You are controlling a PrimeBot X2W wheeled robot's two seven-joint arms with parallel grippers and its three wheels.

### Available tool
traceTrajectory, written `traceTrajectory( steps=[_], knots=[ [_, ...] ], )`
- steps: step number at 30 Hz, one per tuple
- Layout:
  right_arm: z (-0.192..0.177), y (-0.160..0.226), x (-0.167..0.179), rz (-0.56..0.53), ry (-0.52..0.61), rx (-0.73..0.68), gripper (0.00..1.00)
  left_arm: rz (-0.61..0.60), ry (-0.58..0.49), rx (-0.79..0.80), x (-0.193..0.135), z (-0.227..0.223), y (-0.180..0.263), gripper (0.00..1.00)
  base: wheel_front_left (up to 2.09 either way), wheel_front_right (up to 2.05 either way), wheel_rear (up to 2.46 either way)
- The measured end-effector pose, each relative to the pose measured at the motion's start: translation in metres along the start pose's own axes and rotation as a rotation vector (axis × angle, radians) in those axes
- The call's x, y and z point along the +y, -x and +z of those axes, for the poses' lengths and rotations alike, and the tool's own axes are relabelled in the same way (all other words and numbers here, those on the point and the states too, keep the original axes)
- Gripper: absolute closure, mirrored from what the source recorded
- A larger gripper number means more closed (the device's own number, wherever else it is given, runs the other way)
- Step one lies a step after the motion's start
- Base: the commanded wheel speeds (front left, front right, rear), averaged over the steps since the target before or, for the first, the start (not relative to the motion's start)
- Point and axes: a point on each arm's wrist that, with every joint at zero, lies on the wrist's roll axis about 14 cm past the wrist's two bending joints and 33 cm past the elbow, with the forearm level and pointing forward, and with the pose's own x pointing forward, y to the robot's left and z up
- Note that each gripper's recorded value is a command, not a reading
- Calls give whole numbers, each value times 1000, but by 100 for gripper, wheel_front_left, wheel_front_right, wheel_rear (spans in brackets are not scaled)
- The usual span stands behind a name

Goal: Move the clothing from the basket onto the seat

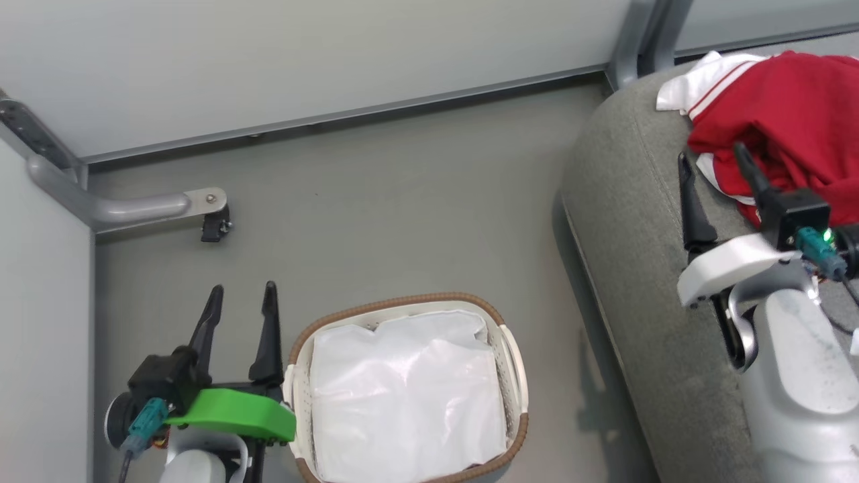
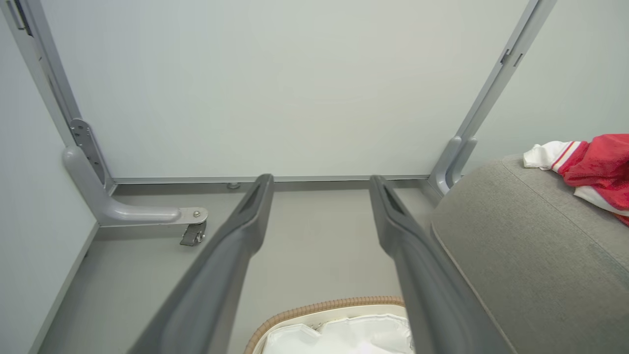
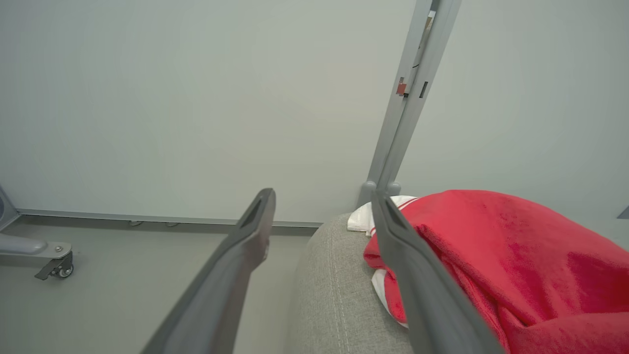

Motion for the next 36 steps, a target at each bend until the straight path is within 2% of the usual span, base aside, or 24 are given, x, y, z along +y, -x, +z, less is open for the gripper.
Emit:
traceTrajectory(
  steps=[7, 13, 19, 36],
  knots=[
    [-9, 27, 50, 81, -106, 20, 0, 159, -18, -29, 44, 12, 44, 0, 0, 0, 0],
    [-12, 54, 74, 126, -211, 32, 0, 205, 6, -47, 52, 16, 71, 0, 0, 0, 0],
    [-11, 75, 91, 168, -259, 33, 0, 236, 20, -65, 56, 19, 89, 0, 0, 0, 0],
    [-15, 84, 91, 168, -261, 49, 0, 235, 21, -65, 54, 19, 89, 0, 0, 0, 0]
  ],
)
